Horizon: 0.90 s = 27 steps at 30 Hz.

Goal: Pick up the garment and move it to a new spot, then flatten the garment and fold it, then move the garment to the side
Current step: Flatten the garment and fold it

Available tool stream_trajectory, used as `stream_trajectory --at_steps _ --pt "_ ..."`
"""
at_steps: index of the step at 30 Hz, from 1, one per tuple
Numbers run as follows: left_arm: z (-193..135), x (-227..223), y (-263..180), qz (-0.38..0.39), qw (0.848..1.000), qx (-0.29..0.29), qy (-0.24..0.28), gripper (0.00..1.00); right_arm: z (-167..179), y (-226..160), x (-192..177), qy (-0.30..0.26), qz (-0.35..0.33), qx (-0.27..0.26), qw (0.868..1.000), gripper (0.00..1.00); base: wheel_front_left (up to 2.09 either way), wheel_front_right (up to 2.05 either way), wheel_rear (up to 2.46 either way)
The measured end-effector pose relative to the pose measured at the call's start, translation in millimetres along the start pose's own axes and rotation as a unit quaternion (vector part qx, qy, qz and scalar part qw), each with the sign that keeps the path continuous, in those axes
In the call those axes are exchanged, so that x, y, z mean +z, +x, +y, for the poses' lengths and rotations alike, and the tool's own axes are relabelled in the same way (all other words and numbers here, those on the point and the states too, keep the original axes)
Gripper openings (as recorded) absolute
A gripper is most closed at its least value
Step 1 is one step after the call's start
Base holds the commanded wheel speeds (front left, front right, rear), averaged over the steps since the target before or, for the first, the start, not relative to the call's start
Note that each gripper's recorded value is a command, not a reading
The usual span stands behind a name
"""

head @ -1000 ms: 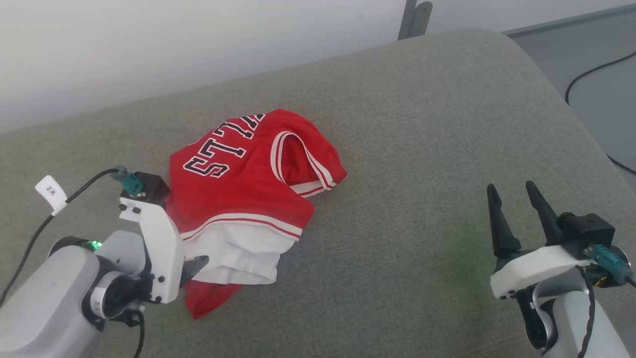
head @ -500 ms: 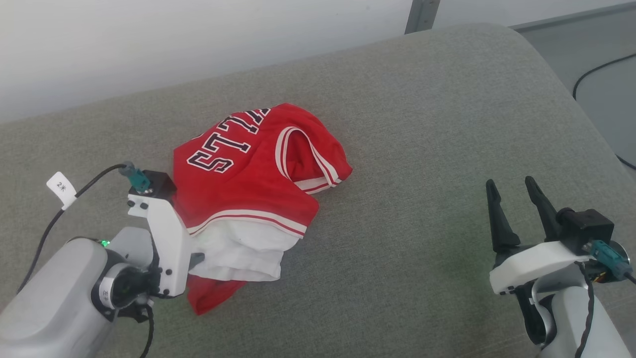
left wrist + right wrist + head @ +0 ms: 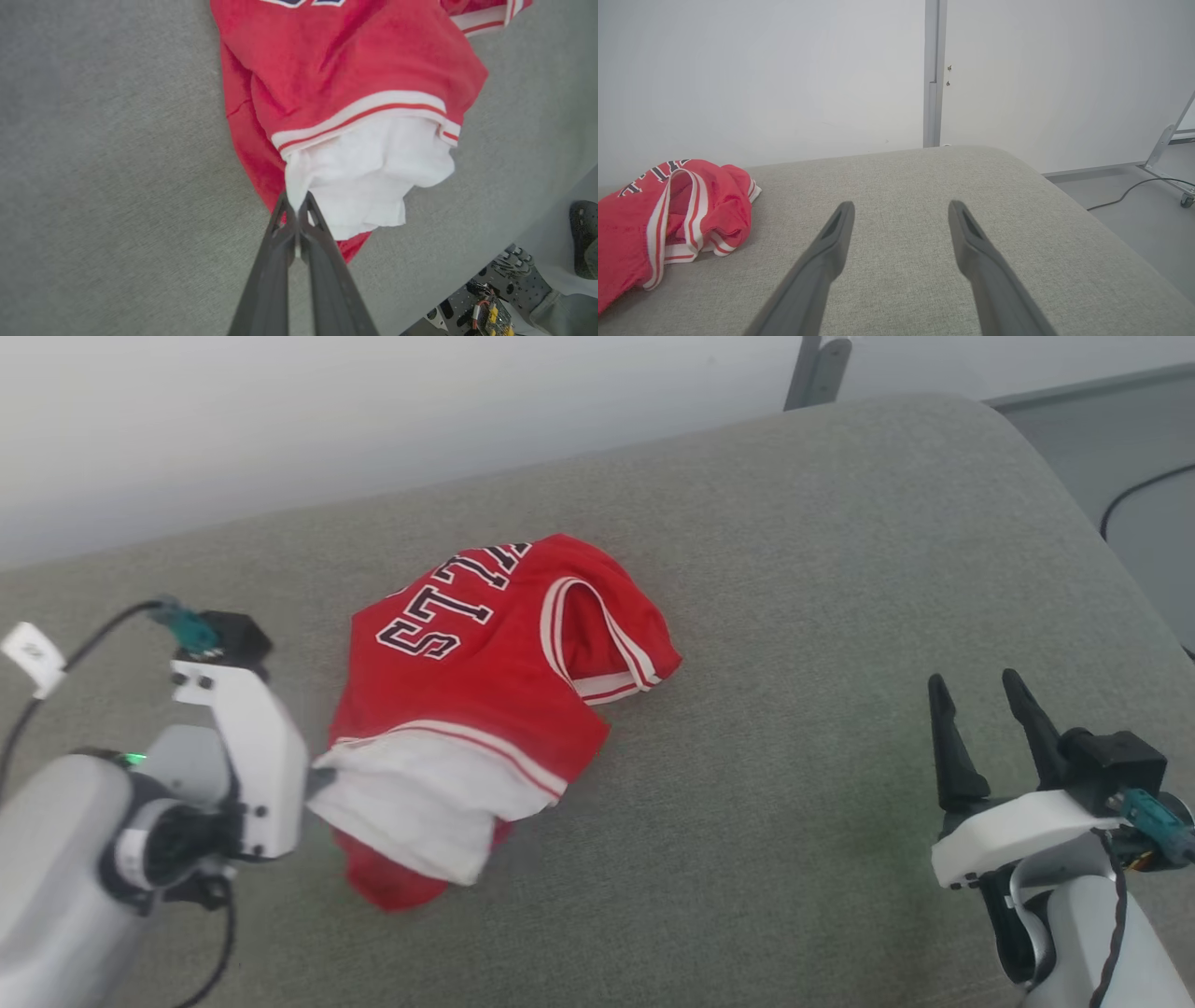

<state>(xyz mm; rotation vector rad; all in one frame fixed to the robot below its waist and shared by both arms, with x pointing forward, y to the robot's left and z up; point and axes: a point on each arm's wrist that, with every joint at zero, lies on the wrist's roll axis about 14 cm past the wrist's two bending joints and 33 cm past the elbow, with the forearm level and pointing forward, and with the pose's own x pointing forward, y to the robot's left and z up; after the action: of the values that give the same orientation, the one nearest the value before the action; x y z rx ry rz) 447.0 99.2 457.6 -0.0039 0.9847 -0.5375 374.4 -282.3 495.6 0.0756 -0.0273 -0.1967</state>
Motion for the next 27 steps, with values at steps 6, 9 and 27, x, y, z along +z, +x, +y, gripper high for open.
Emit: stream_trajectory --at_steps 6,9,27 --pt "42 0 -31 -0.023 0.998 0.061 0.0 0.0 1 2 1 0.0 -0.003 0.003 1.0 1.0 0.0 0.0 0.0" --pt "70 -5 -47 -0.028 0.994 0.104 -0.004 0.0 5 5 2 -0.002 -0.005 0.009 1.0 1.0 0.0 0.0 0.0" --pt "136 -90 -26 0.06 0.978 0.185 -0.068 0.0 13 10 -7 -0.007 0.011 0.02 1.0 1.0 0.0 0.0 0.0"
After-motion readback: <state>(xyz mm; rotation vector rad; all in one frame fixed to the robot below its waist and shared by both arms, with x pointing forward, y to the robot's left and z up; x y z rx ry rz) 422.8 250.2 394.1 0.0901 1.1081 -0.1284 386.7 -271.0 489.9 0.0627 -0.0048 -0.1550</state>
